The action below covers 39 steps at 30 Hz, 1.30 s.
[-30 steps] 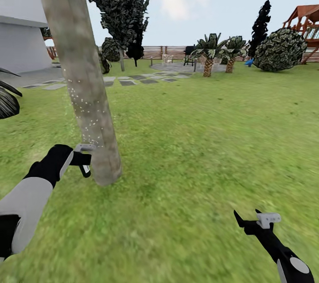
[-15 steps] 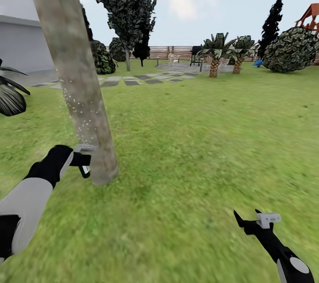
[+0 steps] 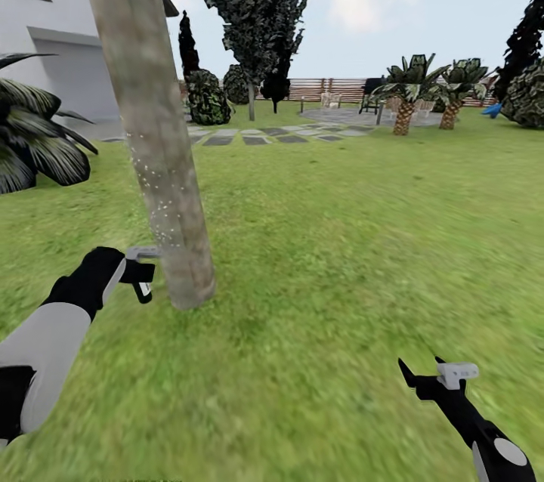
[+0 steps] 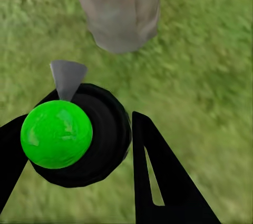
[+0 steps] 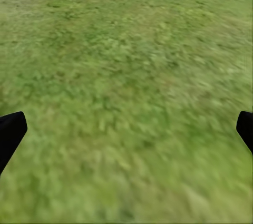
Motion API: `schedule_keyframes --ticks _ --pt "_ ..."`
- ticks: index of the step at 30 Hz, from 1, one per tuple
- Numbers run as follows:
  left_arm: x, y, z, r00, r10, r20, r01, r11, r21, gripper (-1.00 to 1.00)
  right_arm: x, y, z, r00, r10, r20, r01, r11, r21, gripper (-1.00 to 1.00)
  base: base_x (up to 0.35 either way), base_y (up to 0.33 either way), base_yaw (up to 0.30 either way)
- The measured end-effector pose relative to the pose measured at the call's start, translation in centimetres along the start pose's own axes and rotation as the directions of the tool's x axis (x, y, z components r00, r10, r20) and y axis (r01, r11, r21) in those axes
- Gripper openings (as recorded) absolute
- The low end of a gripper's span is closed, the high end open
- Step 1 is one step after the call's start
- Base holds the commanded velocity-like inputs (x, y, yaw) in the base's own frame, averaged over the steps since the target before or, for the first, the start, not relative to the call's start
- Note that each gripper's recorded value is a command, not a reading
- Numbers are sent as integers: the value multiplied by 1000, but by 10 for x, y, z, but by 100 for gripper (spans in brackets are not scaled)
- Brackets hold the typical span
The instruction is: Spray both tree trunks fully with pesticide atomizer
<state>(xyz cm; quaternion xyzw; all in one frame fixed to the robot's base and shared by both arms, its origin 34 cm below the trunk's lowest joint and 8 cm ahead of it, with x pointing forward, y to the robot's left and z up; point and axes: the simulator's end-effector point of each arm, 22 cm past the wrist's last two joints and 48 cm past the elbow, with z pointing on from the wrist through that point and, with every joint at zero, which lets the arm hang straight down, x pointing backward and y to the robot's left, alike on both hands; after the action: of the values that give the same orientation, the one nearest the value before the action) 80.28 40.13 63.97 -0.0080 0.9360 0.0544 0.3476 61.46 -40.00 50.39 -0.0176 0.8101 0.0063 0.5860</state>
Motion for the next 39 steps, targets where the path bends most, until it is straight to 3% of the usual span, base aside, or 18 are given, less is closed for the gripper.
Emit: schedule_keyframes --ticks 12,16,39 --pt "-1 -3 0 1000 -1 2 1 1000 6 -100 0 0 0 1000 0 0 0 1000 0 100 183 -221 53" --pt "-1 -14 1 1000 1 3 -1 1000 22 -100 0 0 0 1000 0 0 0 1000 0 100 242 -188 0" --pt "10 -14 5 1000 11 -13 -11 1000 14 -100 1 0 0 1000 1 -1 -1 1000 0 100 171 -232 35"
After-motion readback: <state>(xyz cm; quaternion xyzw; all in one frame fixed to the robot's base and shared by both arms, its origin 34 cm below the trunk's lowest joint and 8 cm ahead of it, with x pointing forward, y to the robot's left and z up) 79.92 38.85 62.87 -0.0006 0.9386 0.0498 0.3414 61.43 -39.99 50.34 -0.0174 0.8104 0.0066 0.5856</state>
